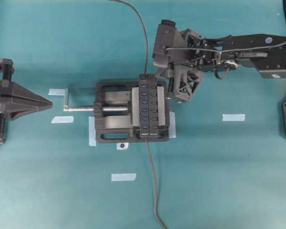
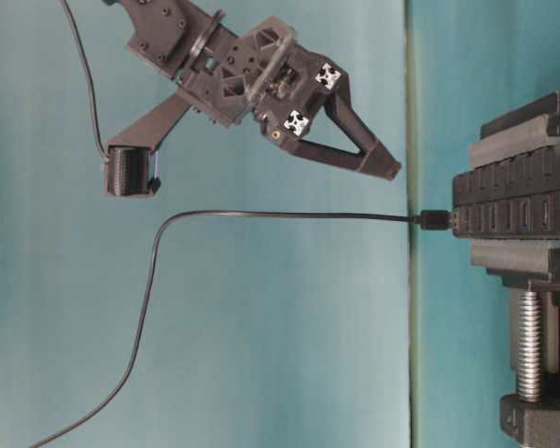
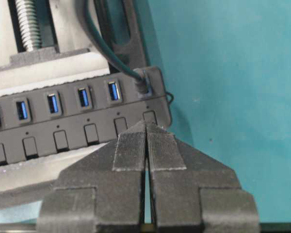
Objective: Insert the USB into the second port from the front of the fixed hub.
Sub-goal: 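Move the right gripper over the hub toward the plugged-in cable, then lower the right gripper and close it on the black cable near its plug, then pull the USB plug out of the rear hub port with the right gripper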
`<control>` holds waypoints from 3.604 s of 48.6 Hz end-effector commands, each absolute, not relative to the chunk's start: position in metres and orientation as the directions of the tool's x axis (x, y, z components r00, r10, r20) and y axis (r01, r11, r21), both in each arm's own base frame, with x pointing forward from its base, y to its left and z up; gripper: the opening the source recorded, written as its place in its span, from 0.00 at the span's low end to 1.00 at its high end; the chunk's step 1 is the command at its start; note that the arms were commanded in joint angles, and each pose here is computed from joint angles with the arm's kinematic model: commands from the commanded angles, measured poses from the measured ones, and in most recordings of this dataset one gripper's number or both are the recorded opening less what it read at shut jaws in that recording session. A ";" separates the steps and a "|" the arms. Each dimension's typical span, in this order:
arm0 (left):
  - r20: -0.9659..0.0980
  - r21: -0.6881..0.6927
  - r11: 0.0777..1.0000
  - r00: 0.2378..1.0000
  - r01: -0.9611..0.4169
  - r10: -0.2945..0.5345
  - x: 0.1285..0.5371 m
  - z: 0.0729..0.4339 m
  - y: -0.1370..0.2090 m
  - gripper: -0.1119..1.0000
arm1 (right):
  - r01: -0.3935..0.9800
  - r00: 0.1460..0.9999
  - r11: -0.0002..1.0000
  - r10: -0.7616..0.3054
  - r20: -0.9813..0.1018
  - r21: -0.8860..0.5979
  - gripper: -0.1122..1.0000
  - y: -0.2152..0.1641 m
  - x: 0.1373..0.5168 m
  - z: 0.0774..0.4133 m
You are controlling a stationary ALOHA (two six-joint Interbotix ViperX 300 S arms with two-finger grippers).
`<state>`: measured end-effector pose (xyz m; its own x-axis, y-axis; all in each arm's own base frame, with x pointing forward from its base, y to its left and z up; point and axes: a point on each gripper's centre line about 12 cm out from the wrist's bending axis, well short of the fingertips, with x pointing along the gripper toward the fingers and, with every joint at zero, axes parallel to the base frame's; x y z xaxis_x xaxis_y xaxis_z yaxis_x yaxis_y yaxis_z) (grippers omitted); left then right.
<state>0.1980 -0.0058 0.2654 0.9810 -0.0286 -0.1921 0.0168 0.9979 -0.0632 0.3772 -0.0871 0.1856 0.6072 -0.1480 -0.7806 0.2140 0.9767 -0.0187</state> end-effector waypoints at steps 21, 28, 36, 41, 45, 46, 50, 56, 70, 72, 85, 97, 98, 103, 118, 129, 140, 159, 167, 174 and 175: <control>-0.177 -0.062 0.998 0.984 0.018 -0.029 0.199 0.270 -0.006 0.10 | 0.209 0.665 0.978 -0.147 -0.733 -0.007 0.82 -0.086 0.389 0.200; -0.179 -0.063 0.998 0.984 0.018 -0.029 0.199 0.269 -0.006 0.10 | 0.217 0.689 0.976 -0.153 -0.708 -0.001 0.98 -0.087 0.392 0.200; -0.177 -0.065 0.998 0.984 0.019 -0.030 0.198 0.269 -0.006 0.10 | 0.216 0.683 0.976 -0.152 -0.715 -0.002 0.98 -0.087 0.394 0.194; -0.177 -0.065 0.998 0.984 0.019 -0.030 0.198 0.269 -0.006 0.10 | 0.215 0.672 0.977 -0.150 -0.725 -0.003 0.98 -0.088 0.397 0.187; -0.179 -0.065 0.998 0.983 0.019 -0.030 0.198 0.269 -0.006 0.10 | 0.211 0.669 0.978 -0.148 -0.728 -0.005 0.98 -0.088 0.400 0.182; -0.177 -0.063 0.998 0.984 0.019 -0.030 0.198 0.269 -0.006 0.10 | 0.212 0.670 0.977 -0.149 -0.727 -0.005 0.98 -0.089 0.401 0.181; -0.179 -0.065 0.998 0.983 0.019 -0.030 0.198 0.269 -0.006 0.10 | 0.212 0.673 0.977 -0.150 -0.724 -0.005 0.97 -0.090 0.404 0.177; -0.179 -0.065 0.998 0.983 0.019 -0.030 0.198 0.269 -0.006 0.10 | 0.213 0.676 0.977 -0.150 -0.721 -0.004 0.97 -0.090 0.406 0.173; -0.180 -0.063 0.998 0.983 0.019 -0.030 0.198 0.268 -0.006 0.10 | 0.211 0.681 0.978 -0.152 -0.717 -0.007 0.96 -0.090 0.406 0.174; -0.180 -0.065 0.998 0.983 0.019 -0.030 0.198 0.268 -0.006 0.10 | 0.210 0.679 0.978 -0.152 -0.718 -0.008 0.96 -0.090 0.406 0.174; -0.180 -0.063 0.998 0.983 0.019 -0.030 0.198 0.268 -0.006 0.10 | 0.210 0.679 0.978 -0.154 -0.718 -0.010 0.90 -0.091 0.406 0.174; -0.179 -0.065 0.998 0.983 0.019 -0.030 0.198 0.269 -0.006 0.10 | 0.209 0.677 0.978 -0.151 -0.720 -0.009 0.75 -0.090 0.407 0.172; -0.179 -0.066 0.998 0.984 0.017 -0.029 0.198 0.269 -0.006 0.10 | 0.207 0.677 0.978 -0.151 -0.720 -0.010 0.73 -0.090 0.407 0.172; -0.179 -0.066 0.998 0.983 0.019 -0.030 0.198 0.269 -0.006 0.10 | 0.209 0.678 0.978 -0.152 -0.719 -0.009 0.62 -0.090 0.408 0.172; -0.179 -0.081 0.997 0.983 0.016 -0.030 0.197 0.268 -0.006 0.10 | 0.208 0.699 0.978 -0.155 -0.698 -0.008 0.55 -0.091 0.416 0.175; -0.174 -0.101 0.995 0.984 0.013 -0.030 0.195 0.267 -0.006 0.10 | 0.207 0.688 0.978 -0.152 -0.709 -0.008 0.36 -0.091 0.414 0.174; -0.175 -0.101 0.995 0.984 0.011 -0.029 0.195 0.267 -0.006 0.10 | 0.206 0.692 0.979 -0.150 -0.706 -0.006 0.19 -0.089 0.414 0.177; -0.175 -0.101 0.995 0.984 0.013 -0.030 0.195 0.267 -0.006 0.10 | 0.206 0.720 0.979 -0.151 -0.677 0.001 0.18 -0.088 0.420 0.198; -0.177 -0.102 0.995 0.984 0.012 -0.030 0.195 0.266 -0.006 0.10 | 0.204 0.715 0.979 -0.149 -0.683 0.001 0.17 -0.087 0.418 0.217; -0.177 -0.101 0.995 0.984 0.012 -0.030 0.195 0.266 -0.006 0.10 | 0.194 0.701 0.981 -0.138 -0.699 0.000 0.17 -0.081 0.414 0.223; -0.177 -0.102 0.995 0.984 0.011 -0.029 0.195 0.266 -0.006 0.10 | 0.193 0.703 0.981 -0.138 -0.697 0.000 0.17 -0.081 0.414 0.225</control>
<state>0.1929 -0.0056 0.2614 0.9815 -0.0287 -0.1891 0.0097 0.9949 -0.1008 0.4117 -0.0848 0.1986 0.6596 -0.1376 -0.7389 0.2006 0.9797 -0.0034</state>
